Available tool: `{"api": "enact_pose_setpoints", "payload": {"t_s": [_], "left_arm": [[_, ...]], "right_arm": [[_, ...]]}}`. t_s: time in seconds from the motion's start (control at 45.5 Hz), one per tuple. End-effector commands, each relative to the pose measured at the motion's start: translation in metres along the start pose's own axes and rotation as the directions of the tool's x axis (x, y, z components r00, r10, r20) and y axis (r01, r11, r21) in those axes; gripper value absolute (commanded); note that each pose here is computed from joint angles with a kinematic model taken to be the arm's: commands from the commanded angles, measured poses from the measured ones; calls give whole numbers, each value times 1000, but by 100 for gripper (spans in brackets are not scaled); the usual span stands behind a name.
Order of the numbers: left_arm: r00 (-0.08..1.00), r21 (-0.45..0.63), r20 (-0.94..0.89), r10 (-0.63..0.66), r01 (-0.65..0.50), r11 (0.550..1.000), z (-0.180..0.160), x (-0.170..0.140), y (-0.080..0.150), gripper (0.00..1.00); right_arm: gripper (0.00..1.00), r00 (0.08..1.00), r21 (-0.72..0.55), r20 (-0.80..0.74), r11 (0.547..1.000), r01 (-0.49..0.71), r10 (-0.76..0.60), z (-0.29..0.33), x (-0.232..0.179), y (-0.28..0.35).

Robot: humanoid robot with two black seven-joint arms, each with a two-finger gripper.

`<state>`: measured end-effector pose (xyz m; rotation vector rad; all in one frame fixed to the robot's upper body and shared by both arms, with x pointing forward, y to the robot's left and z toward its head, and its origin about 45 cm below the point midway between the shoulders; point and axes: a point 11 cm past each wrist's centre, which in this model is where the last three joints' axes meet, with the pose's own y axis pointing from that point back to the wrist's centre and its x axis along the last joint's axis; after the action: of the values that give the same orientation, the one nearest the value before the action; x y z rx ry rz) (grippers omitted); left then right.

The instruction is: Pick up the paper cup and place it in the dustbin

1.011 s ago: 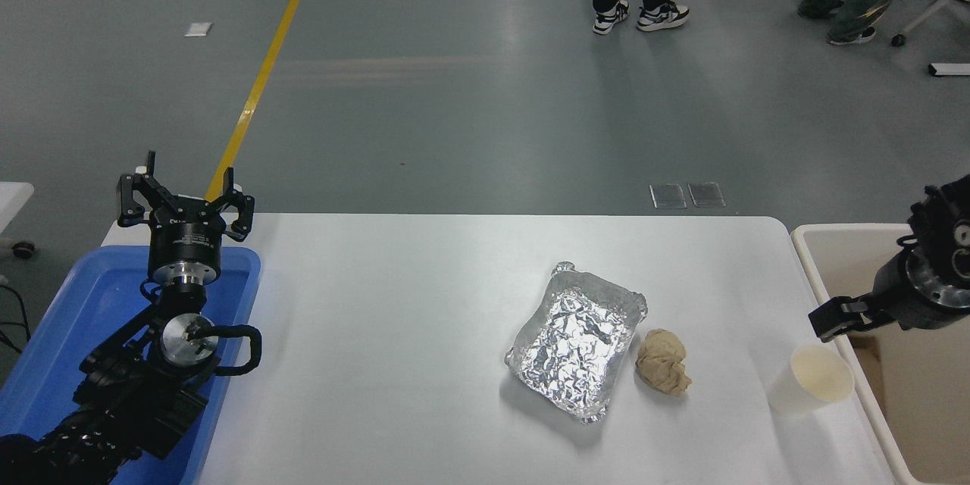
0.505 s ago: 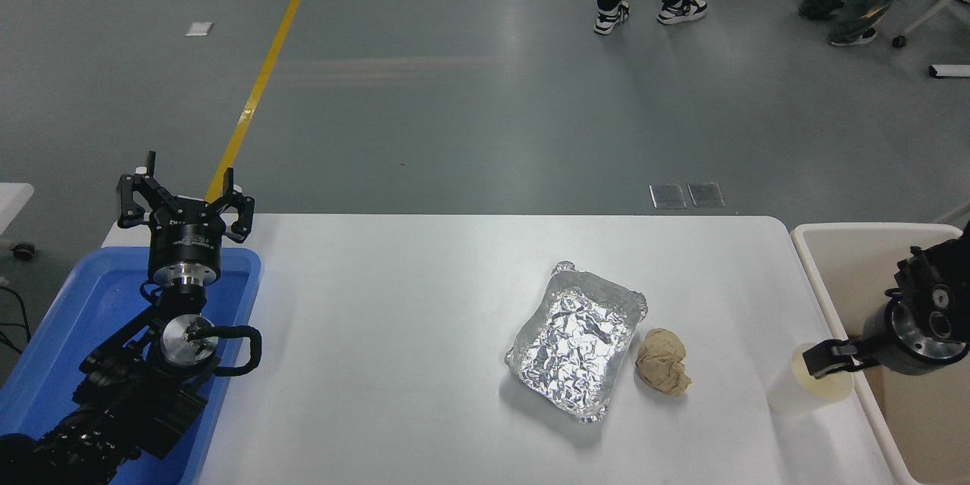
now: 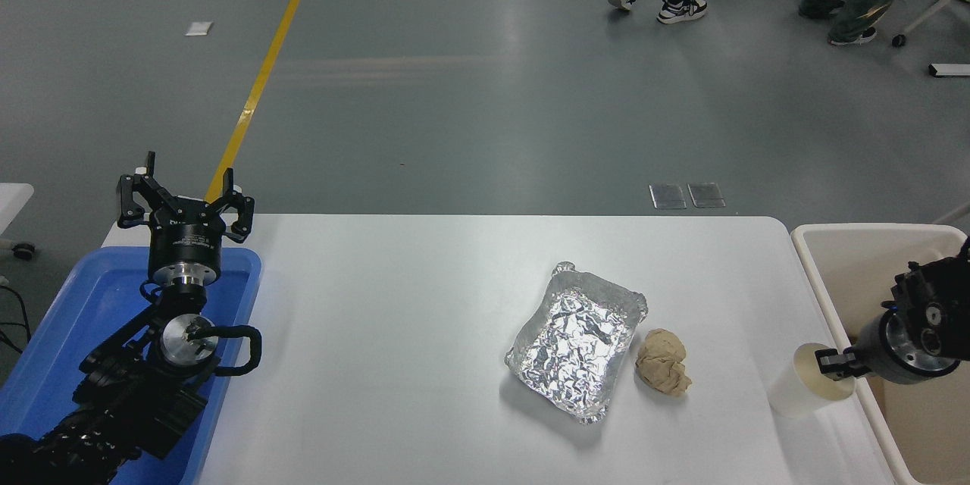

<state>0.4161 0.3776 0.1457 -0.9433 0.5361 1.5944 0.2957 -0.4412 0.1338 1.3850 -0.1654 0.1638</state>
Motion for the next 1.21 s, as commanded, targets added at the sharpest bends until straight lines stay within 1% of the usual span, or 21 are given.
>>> {"api": "enact_pose_setpoints", "payload": {"t_s": [0.0,0.198,0.286,0.374,0.571,0.725,0.813,0.945,1.187], "left_arm": [[1000,0,0,0,0,1000,0,0,0,99],[1000,2,1,-1,1,1000,0,0,0,99],[1000,3,1,-3,3,1000,0,0,0,99],[1000,2,0,-2,2,1000,0,0,0,99],[1000,3,1,-3,3,1000,0,0,0,99],[1000,1,4,-3,3,1000,1,0,0,99],[1000,1,6,-2,2,1000,2,1,0,99],[1000,1,5,-3,3,1000,2,1,0,99],[1000,1,6,-3,3,1000,2,1,0,99]], "right_arm": [[0,1000,14,29,1000,-8,8,-1,0,2],[0,995,54,90,998,-36,31,9,5,38],[0,996,76,84,996,-47,40,8,12,68],[0,997,58,64,997,-53,49,13,22,100],[0,985,34,143,994,-104,98,27,62,194],[0,978,21,102,983,-183,180,16,94,264],[0,976,14,68,978,-207,205,8,102,295],[0,977,10,46,978,-208,207,2,105,311],[0,979,-15,53,980,-197,197,9,104,310]]}}
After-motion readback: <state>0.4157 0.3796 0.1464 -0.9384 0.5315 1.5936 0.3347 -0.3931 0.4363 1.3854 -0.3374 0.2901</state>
